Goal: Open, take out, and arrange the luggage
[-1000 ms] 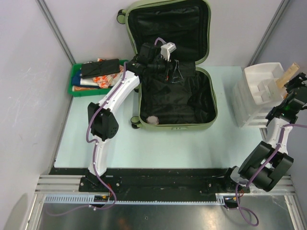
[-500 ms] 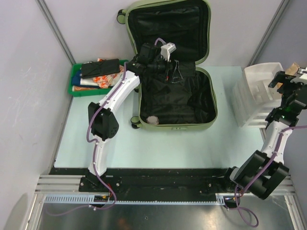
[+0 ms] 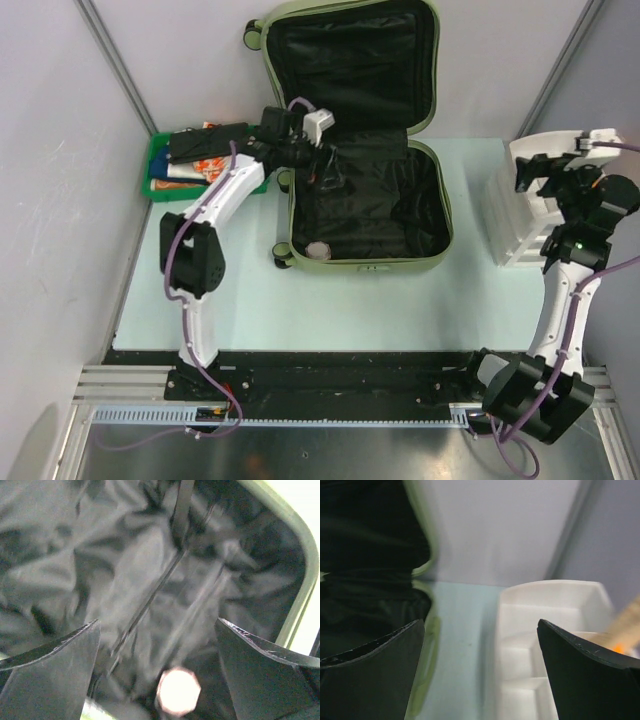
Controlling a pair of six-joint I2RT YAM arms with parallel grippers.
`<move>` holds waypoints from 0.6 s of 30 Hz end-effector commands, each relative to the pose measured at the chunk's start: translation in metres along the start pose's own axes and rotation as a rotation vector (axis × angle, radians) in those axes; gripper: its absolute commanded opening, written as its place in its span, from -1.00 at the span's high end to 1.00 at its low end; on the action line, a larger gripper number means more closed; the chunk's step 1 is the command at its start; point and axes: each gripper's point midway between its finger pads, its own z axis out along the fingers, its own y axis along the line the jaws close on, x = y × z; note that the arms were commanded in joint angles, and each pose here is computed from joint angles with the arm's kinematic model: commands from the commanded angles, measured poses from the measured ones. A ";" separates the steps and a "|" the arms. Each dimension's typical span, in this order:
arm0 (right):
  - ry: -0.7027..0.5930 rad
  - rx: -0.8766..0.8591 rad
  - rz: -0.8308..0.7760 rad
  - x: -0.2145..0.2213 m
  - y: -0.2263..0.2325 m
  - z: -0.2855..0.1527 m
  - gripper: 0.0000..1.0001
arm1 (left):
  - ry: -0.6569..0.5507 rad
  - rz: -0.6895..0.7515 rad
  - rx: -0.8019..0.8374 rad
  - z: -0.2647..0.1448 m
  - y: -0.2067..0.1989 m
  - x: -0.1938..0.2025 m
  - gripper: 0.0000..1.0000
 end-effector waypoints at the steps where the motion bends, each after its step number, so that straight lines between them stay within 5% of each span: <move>1: 0.043 -0.162 0.002 -0.004 0.052 -0.005 -0.99 | 0.010 0.355 0.009 -0.052 -0.016 0.013 -0.97; 5: 0.147 -0.292 -0.003 0.025 0.090 -0.005 -0.99 | 0.173 0.545 0.045 -0.054 -0.023 0.077 -0.80; 10: 0.247 -0.461 -0.001 0.058 0.142 -0.001 -0.99 | 0.377 0.606 0.099 -0.026 -0.033 0.146 -0.60; 18: 0.451 -0.659 -0.023 0.129 0.225 0.005 -0.99 | 0.498 0.633 0.065 0.009 -0.015 0.168 -0.22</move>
